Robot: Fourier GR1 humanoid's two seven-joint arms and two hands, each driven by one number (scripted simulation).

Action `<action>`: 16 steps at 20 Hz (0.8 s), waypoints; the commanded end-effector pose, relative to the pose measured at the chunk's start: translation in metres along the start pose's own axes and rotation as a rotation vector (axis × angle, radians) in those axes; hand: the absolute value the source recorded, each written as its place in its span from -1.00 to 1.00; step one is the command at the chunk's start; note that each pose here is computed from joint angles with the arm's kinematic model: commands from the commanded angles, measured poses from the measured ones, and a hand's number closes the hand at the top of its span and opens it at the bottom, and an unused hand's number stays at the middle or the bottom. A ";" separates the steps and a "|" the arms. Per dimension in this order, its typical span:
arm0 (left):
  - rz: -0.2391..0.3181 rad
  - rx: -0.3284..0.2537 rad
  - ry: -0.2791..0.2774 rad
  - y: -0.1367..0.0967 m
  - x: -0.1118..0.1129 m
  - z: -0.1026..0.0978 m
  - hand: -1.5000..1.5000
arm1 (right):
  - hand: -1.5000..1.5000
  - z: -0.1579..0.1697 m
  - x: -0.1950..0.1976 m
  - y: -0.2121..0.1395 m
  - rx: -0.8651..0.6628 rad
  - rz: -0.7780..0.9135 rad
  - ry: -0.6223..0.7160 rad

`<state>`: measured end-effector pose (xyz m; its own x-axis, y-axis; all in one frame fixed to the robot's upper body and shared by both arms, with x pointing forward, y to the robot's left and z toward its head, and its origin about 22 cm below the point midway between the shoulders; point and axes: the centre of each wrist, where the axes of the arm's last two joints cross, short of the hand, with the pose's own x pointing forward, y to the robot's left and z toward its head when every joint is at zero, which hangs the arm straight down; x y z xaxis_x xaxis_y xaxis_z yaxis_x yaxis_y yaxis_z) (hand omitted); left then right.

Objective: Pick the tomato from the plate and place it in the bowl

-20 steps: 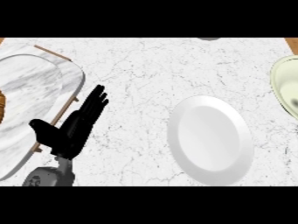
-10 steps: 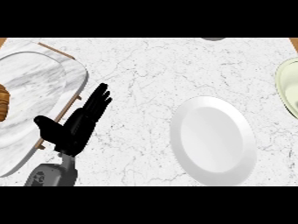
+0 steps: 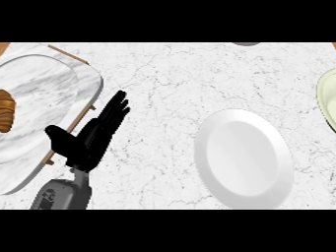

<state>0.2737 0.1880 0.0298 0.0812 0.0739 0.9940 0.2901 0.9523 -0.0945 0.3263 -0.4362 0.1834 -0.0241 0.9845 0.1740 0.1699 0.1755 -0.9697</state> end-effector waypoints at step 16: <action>0.016 0.039 -0.008 0.008 0.001 0.008 0.00 | -1.00 -0.032 -0.040 0.055 -0.209 -0.808 0.011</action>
<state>0.2688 0.1994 0.0290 0.0811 0.0813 0.9934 0.2760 0.9559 -0.1008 0.3689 -0.4610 0.1282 -0.0561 0.7399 0.6704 0.1850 0.6675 -0.7212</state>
